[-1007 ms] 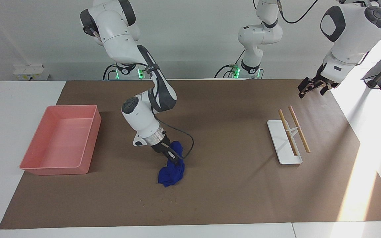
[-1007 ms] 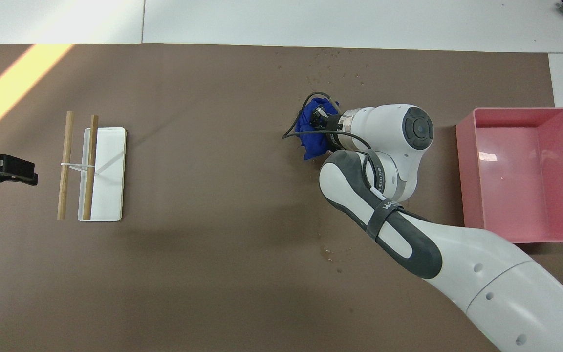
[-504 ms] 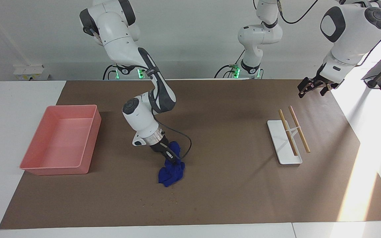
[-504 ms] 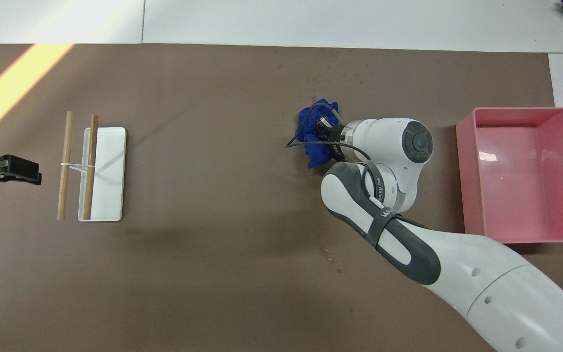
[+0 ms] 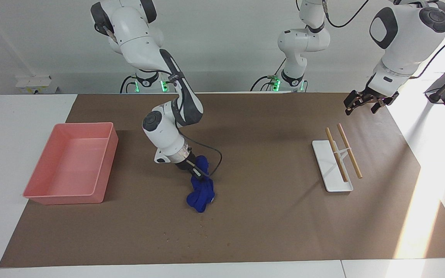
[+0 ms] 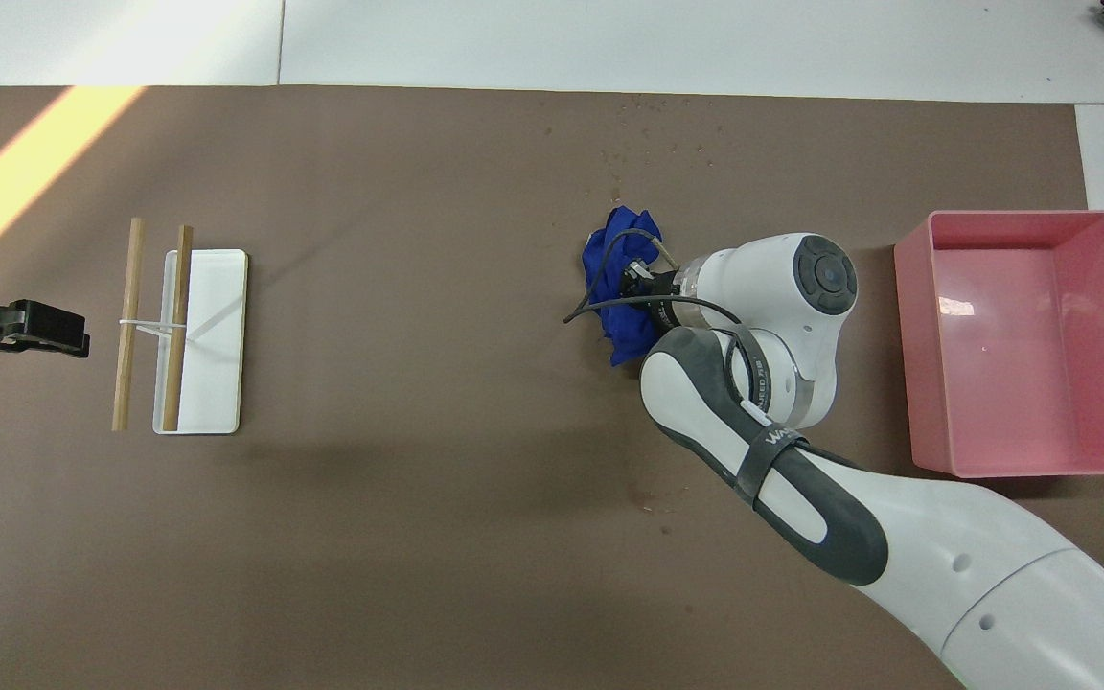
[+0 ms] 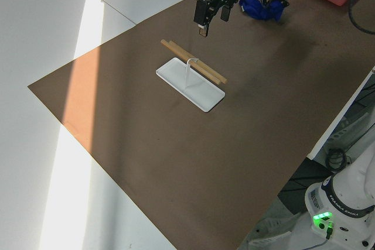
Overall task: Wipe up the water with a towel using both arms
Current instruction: 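Rub the towel back and forth over the water spill with the right gripper, then carry the towel into the pink bin with the right gripper and release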
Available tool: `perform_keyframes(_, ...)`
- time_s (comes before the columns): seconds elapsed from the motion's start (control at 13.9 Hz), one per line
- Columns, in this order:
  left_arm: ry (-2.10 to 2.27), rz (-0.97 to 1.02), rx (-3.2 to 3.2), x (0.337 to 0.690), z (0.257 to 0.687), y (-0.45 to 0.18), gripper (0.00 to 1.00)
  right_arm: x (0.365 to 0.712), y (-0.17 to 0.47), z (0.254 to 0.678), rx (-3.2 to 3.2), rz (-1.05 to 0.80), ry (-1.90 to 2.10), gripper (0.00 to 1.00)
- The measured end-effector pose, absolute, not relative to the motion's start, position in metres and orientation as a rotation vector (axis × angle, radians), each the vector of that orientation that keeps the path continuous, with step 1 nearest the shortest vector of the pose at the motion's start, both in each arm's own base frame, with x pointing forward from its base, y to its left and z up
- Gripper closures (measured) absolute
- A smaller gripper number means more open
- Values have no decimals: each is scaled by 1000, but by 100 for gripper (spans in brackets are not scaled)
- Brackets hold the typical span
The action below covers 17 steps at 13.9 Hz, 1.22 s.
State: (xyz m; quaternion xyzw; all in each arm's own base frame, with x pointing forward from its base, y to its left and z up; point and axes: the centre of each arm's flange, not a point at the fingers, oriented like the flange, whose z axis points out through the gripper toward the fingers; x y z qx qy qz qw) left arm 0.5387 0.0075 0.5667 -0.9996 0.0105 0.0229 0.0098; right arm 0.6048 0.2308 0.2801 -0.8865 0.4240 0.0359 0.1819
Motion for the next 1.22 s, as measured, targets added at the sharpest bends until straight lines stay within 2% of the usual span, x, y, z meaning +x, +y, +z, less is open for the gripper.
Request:
perform_keyframes(0.29, 33, 55, -3123, 539, 568, 7, 0, 566, 222, 283, -2555, 155, 1202, 87)
perform_keyframes(0.72, 32, 32, -3155, 540, 571, 2, 0, 505, 206, 298, -2660, 377, 1199, 87)
perform_keyframes(1.01, 43, 32, -3166, 540, 571, -4, 0, 490, 198, 335, -2681, 446, 1179, 87)
perform_keyframes(1.22, 43, 32, -3170, 540, 571, -5, 0, 506, 188, 388, -2648, 393, 1168, 87)
